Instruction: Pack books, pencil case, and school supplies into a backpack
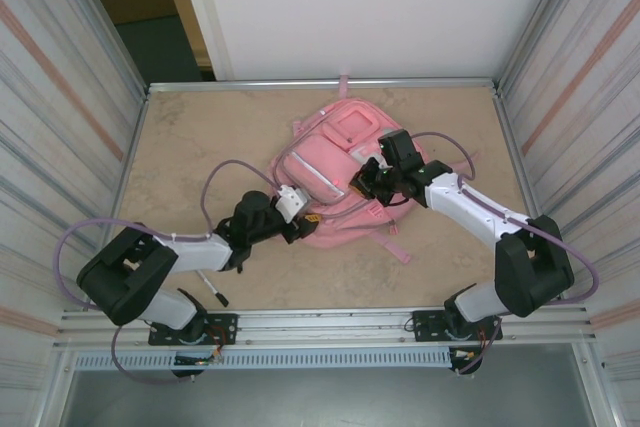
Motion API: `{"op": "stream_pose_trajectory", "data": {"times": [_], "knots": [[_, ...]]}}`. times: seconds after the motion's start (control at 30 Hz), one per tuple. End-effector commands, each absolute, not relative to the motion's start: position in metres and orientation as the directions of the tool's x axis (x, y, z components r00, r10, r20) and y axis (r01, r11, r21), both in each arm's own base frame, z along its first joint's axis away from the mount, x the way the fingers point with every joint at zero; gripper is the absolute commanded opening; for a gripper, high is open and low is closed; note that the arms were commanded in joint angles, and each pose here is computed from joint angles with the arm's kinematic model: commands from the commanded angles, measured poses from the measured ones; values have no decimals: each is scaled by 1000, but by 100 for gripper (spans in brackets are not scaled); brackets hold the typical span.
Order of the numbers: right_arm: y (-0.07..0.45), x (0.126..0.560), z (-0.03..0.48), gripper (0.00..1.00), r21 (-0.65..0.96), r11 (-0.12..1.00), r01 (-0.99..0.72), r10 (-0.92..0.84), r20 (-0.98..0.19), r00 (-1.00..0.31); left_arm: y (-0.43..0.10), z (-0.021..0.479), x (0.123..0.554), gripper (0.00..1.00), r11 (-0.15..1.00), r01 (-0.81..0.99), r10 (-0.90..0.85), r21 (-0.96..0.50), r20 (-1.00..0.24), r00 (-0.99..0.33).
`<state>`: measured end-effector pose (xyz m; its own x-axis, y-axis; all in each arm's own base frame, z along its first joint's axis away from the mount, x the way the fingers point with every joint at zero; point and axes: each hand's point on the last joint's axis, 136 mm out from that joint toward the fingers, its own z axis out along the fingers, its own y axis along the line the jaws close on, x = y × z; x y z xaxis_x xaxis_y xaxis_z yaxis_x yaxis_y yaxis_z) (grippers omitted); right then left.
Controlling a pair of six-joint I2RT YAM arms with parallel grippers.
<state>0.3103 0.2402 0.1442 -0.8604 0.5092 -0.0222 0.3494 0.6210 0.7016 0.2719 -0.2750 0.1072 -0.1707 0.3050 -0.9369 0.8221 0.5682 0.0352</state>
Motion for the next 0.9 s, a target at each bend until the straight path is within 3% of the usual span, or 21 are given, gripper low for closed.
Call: {"op": "stream_pose_trajectory", "data": {"times": [0.0,0.17,0.43,0.6,0.77,0.87], "knots": [[266,307,176,0,773,592,228,404,-40,-914,-273,127,287,55,586,809,254,48,-959,-127],[276,304,174,0,775,595,213,371,-30,-928,-296,137,267,48,420,905,262,71,-964,-46],[283,298,168,0,762,619,191,333,-35,-942,-303,150,256,33,327,934,269,147,-961,57],[283,296,167,0,757,624,193,329,-30,-944,-304,140,262,19,349,931,293,104,-956,-3],[278,295,163,0,743,639,201,340,-39,-940,-298,135,276,0,449,892,293,62,-953,-81],[265,298,163,0,738,639,218,371,-47,-927,-295,132,277,0,486,872,306,57,-946,-108]]}}
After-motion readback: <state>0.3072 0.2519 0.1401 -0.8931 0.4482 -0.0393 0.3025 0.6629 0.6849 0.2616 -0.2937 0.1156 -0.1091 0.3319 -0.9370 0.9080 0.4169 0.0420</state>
